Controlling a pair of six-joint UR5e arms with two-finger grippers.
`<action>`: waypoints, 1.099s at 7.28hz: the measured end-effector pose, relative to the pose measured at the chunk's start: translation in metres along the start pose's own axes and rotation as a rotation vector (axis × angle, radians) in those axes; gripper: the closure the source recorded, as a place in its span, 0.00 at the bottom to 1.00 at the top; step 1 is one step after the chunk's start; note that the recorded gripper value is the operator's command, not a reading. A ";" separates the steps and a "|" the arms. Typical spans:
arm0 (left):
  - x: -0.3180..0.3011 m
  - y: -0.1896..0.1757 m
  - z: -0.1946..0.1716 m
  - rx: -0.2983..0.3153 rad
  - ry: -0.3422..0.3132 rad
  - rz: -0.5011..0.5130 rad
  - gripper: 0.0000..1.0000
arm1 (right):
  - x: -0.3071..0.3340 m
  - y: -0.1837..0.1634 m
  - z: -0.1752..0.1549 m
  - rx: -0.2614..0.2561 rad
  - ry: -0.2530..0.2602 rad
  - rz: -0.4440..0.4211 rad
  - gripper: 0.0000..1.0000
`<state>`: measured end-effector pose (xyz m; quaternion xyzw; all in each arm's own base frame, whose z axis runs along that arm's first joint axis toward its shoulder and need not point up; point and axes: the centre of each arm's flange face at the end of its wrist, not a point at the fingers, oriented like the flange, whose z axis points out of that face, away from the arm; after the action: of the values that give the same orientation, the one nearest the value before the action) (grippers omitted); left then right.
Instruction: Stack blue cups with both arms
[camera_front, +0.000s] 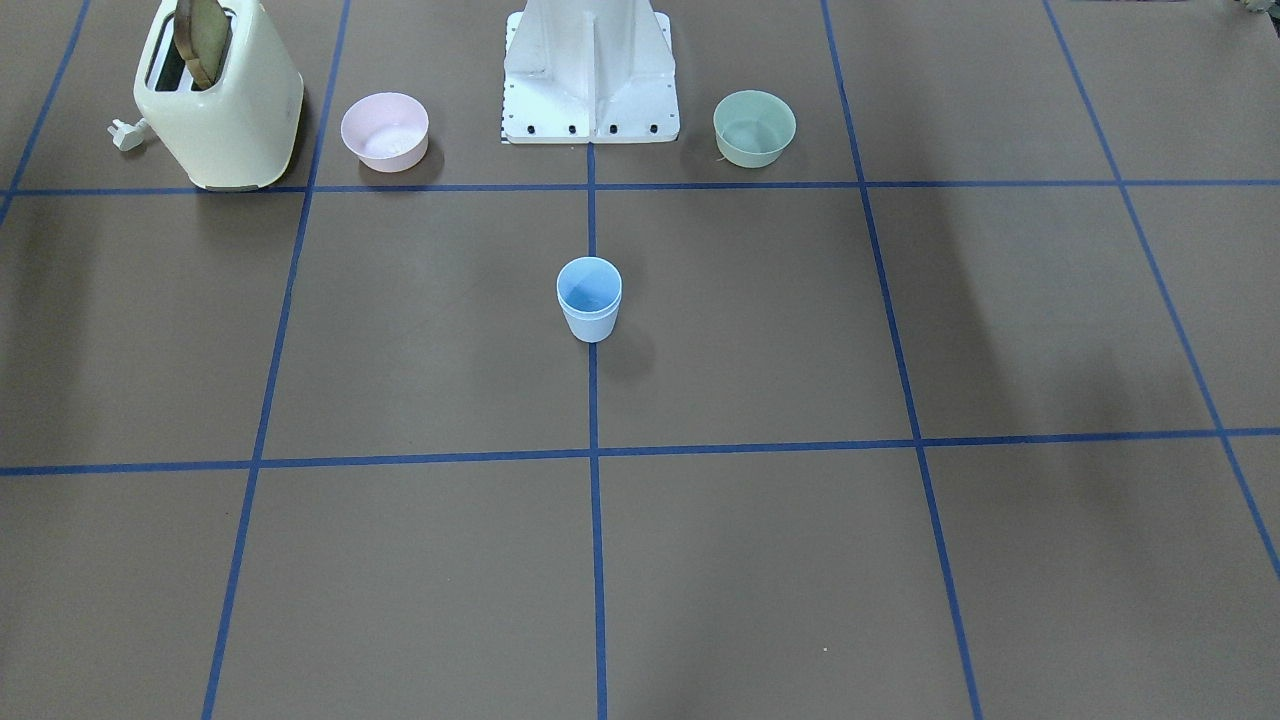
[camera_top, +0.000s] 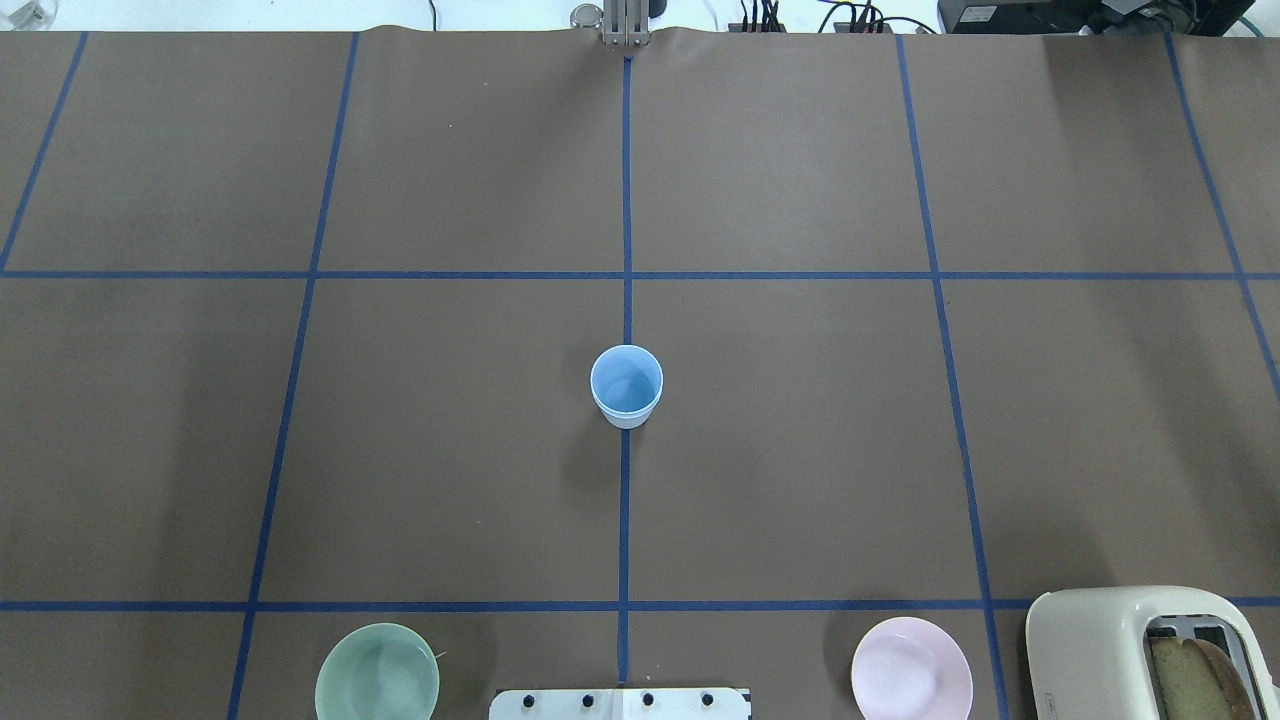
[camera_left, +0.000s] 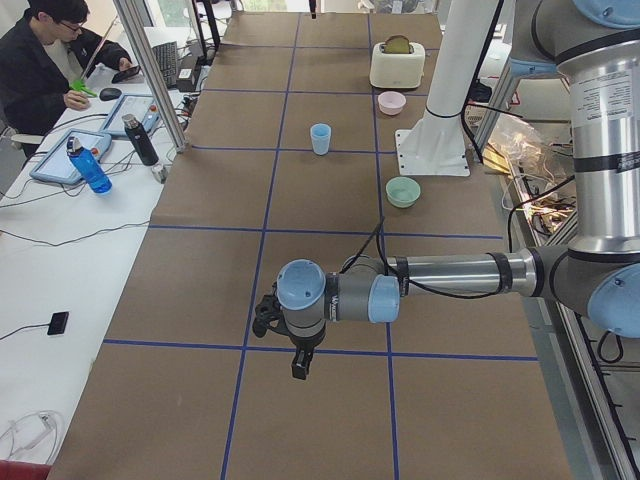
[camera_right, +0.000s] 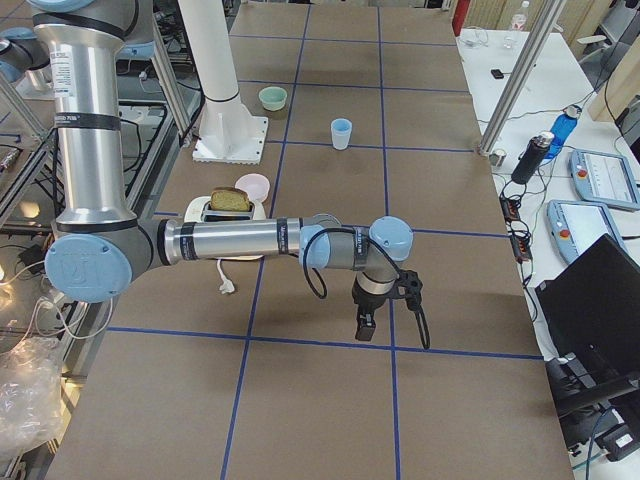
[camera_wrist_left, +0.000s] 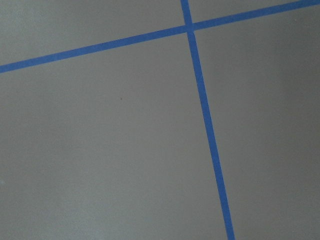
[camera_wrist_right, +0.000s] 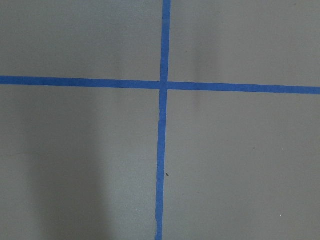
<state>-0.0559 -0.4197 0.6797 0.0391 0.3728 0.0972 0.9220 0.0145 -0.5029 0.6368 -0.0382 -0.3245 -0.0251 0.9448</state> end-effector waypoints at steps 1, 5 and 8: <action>0.000 0.000 0.000 0.000 0.000 0.001 0.02 | 0.000 0.000 0.000 0.000 0.000 0.001 0.00; 0.001 -0.001 0.000 0.000 0.000 0.001 0.02 | 0.001 0.001 0.001 -0.003 0.000 0.004 0.00; 0.000 0.001 0.000 -0.003 0.000 -0.002 0.02 | 0.003 0.003 0.003 -0.006 0.000 0.007 0.00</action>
<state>-0.0559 -0.4192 0.6803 0.0375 0.3730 0.0966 0.9220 0.0152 -0.4997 0.6406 -0.0424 -0.3242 -0.0227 0.9448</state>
